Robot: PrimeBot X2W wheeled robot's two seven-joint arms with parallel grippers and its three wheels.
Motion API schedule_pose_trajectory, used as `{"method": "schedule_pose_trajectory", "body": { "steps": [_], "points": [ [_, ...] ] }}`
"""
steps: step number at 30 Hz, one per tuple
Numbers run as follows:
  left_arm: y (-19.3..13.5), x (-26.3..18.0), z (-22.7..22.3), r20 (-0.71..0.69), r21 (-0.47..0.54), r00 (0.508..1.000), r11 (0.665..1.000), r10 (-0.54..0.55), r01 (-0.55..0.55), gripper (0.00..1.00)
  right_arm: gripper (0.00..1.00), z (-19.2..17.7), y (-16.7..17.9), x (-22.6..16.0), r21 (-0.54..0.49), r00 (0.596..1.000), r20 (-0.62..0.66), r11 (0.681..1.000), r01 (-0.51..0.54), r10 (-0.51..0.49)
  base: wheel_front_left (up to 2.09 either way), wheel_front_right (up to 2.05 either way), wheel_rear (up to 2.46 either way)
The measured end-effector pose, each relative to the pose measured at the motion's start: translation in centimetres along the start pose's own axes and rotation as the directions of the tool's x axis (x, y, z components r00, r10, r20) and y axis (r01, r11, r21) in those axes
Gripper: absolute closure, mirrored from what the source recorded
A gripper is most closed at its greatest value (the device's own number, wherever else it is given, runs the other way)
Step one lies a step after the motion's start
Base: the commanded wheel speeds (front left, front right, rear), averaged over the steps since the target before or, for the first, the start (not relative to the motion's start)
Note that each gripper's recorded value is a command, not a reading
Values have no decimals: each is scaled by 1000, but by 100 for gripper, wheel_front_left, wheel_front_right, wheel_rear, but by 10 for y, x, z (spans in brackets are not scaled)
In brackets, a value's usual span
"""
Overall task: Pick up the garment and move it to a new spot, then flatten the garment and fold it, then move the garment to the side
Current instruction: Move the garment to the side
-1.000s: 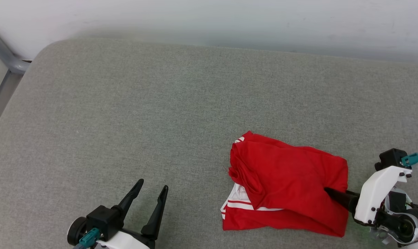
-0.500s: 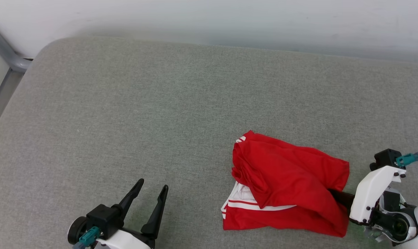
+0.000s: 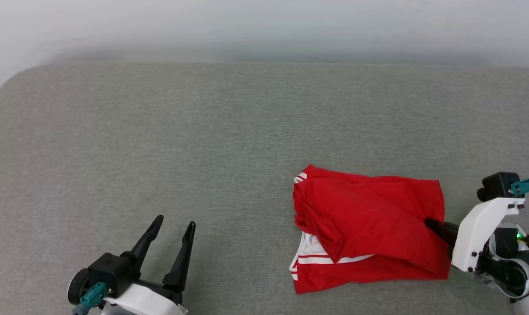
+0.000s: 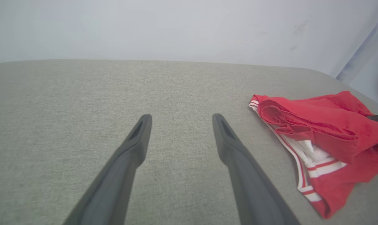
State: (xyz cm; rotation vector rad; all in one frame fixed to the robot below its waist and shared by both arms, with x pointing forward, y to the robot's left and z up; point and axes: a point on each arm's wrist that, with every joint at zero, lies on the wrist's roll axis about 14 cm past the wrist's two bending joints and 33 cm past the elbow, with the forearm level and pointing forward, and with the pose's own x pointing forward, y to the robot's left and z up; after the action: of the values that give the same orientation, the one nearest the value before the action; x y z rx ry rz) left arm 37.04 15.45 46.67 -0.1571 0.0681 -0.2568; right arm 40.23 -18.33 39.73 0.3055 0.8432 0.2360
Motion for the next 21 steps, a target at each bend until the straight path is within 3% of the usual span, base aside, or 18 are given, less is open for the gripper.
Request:
{"method": "schedule_pose_trajectory", "body": {
  "steps": [10, 21],
  "points": [
    [-46, 37, 1, 12, -6, 986, 986, -165, 165, 0, 100, 6, -49, -46, -1, 986, 97, 990, 138, -137, 0, 0, 0],
    [-100, 81, 8, 48, 2, 933, 934, -357, 357, 0, 100, -8, -90, -86, 69, 954, 144, 965, 255, -262, 0, 0, 0]
  ]
}}
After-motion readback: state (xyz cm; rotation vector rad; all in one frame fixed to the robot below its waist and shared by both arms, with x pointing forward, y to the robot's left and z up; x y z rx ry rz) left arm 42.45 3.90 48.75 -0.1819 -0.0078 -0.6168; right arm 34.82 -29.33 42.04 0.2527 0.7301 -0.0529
